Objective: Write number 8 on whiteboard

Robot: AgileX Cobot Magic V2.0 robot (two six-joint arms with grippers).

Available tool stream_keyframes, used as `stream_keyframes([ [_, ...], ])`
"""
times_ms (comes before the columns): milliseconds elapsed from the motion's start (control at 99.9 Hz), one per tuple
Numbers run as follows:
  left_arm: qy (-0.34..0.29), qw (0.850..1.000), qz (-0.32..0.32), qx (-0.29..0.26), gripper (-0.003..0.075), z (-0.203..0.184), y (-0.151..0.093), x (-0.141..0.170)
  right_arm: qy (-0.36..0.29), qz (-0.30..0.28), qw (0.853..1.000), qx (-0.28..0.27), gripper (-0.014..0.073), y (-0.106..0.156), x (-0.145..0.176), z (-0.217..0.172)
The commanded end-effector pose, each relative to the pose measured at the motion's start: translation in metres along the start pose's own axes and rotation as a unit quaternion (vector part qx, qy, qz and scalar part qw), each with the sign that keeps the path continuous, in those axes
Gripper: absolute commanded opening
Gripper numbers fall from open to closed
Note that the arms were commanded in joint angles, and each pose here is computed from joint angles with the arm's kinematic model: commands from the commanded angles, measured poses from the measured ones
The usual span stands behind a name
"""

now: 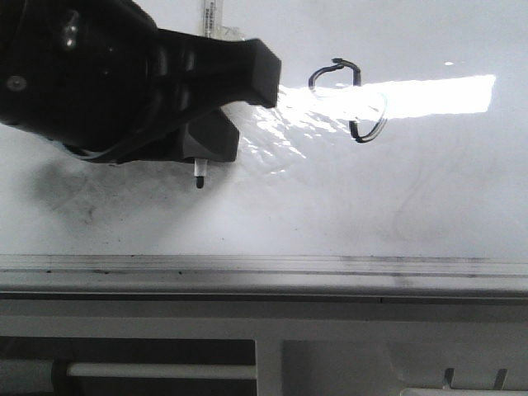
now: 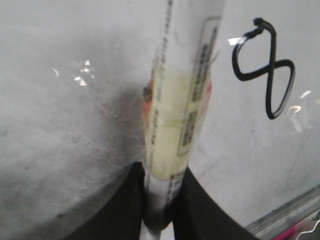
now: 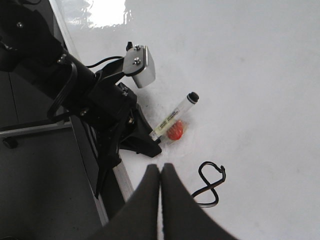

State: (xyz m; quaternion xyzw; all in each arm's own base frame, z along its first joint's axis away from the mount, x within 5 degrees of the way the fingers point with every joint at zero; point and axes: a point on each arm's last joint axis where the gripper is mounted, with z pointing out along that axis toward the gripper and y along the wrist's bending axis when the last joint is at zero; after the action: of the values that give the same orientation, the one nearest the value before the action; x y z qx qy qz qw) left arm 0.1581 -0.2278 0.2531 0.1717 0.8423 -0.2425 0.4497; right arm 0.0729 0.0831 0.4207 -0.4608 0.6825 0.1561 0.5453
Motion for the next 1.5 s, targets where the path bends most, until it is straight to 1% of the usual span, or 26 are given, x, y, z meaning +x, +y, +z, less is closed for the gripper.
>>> stream_keyframes([
  [0, -0.037, 0.999, -0.015, -0.03, -0.002, -0.0037, 0.002, -0.0145, -0.043, 0.003, 0.999, 0.022, -0.0063, -0.0052, -0.0123, -0.0072],
  [220, -0.039, 0.998, -0.022, -0.039, -0.002, -0.0038, 0.0038, -0.0148, -0.04, 0.005, 0.999, 0.019, -0.0063, -0.0047, -0.0118, -0.0072],
  [410, -0.027, 0.997, -0.059, -0.049, -0.002, -0.0038, 0.0057, -0.0122, -0.043, 0.017, 0.999, 0.008, -0.0063, -0.0028, -0.0124, -0.0072],
  [670, -0.016, 0.995, -0.087, -0.052, -0.002, -0.0038, 0.0062, -0.0099, -0.048, 0.031, 0.998, -0.005, -0.0063, -0.0005, -0.0134, -0.0072],
  [840, -0.015, 0.995, -0.089, -0.052, -0.0013, -0.0038, 0.0062, -0.0098, -0.047, 0.032, 0.998, -0.006, -0.0063, -0.0003, -0.0132, -0.0072],
  [911, -0.015, 0.995, -0.089, -0.051, 0.0045, -0.0038, 0.0061, -0.0097, -0.045, 0.032, 0.998, -0.007, -0.0063, -0.0001, -0.0129, -0.0072],
  [961, -0.015, 0.995, -0.089, -0.051, 0.0119, -0.0038, 0.0061, -0.0097, -0.045, 0.032, 0.998, -0.007, -0.0063, -0.0001, -0.0127, -0.0072],
  [1011, -0.015, 0.995, -0.089, -0.051, 0.0211, -0.0038, 0.0061, -0.0097, -0.045, 0.032, 0.998, -0.007, -0.0063, -0.0001, -0.0127, -0.0072],
  [1081, -0.015, 0.994, -0.09, -0.052, 0.0296, -0.0038, 0.0063, -0.0097, -0.045, 0.032, 0.998, -0.007, -0.0063, -0.0001, -0.0127, -0.0072],
  [1131, -0.016, 0.994, -0.09, -0.053, 0.0318, -0.0038, 0.0065, -0.0098, -0.045, 0.032, 0.998, -0.007, -0.0063, -0.0001, -0.0127, -0.0072],
  [1271, -0.018, 0.994, -0.09, -0.059, 0.0319, -0.0039, 0.0076, -0.0102, -0.045, 0.032, 0.998, -0.007, -0.0063, -0.0001, -0.0127, -0.0072],
  [1331, -0.02, 0.994, -0.087, -0.06, 0.0341, -0.004, 0.0078, -0.0104, -0.045, 0.032, 0.998, -0.007, -0.0063, -0.0001, -0.0127, -0.0072],
  [1381, -0.022, 0.994, -0.087, -0.059, 0.0388, -0.0045, 0.0074, -0.0116, -0.045, 0.032, 0.998, -0.007, -0.0063, -0.0001, -0.0127, -0.0072],
  [1491, -0.035, 0.994, -0.092, -0.05, 0.0546, -0.0122, 0.0066, -0.0186, -0.039, 0.028, 0.999, -0.006, -0.0063, -0.0002, -0.0116, -0.0078],
])
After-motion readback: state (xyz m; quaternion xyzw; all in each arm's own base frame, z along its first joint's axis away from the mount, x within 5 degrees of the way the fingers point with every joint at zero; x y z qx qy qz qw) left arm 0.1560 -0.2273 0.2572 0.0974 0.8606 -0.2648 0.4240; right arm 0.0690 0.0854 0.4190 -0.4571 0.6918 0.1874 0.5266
